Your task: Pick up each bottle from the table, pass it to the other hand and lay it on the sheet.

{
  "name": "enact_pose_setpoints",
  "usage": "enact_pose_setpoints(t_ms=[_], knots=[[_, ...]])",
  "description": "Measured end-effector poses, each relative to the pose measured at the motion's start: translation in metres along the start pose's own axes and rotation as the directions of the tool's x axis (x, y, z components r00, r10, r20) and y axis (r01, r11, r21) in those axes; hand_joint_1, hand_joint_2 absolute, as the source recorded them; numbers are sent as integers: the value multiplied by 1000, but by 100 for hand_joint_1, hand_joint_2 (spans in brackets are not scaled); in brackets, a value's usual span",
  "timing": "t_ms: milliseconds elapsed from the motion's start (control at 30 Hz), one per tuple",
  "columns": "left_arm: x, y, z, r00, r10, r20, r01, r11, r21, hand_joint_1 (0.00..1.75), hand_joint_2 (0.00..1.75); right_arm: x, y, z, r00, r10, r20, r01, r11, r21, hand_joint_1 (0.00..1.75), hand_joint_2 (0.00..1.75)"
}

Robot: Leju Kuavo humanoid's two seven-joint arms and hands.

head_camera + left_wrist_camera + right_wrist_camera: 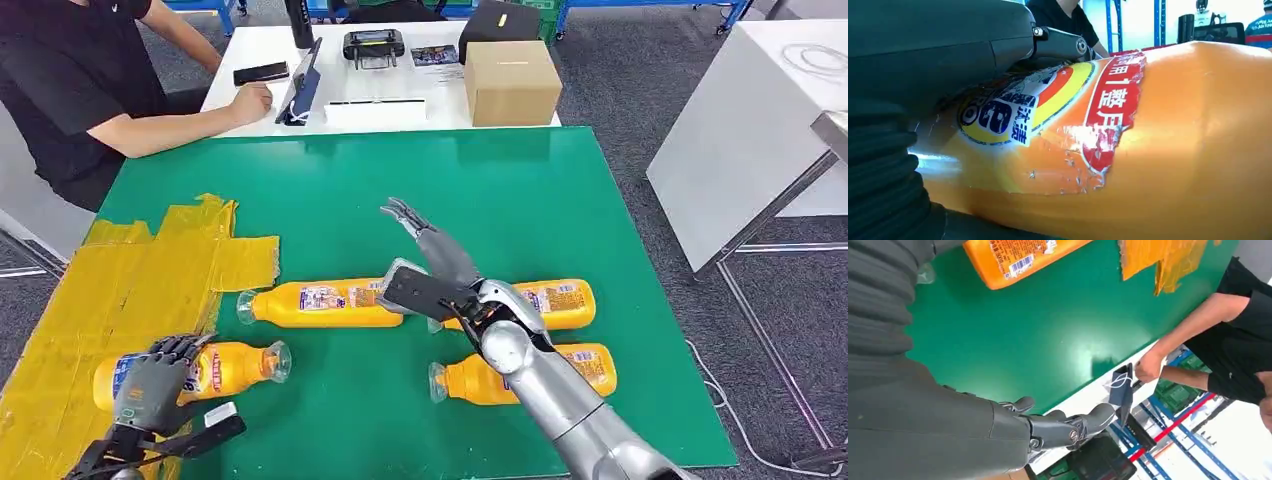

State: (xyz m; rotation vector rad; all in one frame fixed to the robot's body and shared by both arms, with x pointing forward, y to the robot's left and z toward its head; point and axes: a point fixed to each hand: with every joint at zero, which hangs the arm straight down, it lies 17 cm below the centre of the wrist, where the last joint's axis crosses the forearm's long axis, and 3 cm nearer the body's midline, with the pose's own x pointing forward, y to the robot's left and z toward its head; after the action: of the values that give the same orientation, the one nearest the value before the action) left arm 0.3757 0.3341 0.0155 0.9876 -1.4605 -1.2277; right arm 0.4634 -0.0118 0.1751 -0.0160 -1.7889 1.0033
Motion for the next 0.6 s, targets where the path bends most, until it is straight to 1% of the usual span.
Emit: enact_pose_setpoints(t_ms=[367,400,433,600], knots=[[-3,-2,0,1000,-3,-1,3,1000,-8,175,175,-7,3,0,1000,1,-16,-1,1000,10,0,175],[-3,-2,0,1000,-3,-1,3,1000,-9,169,0,-7,4,0,1000,1,-16,-1,1000,10,0,175],[-3,-3,0,1000,-3,-1,3,1000,-10,0,0,-7,4,0,1000,1,-16,-1,1000,11,0,175],[-14,-9,6,1000,-21,-3,21,998,-58,0,0,-5,2,-3,1000,0,-10,0,1000,16,0,175]])
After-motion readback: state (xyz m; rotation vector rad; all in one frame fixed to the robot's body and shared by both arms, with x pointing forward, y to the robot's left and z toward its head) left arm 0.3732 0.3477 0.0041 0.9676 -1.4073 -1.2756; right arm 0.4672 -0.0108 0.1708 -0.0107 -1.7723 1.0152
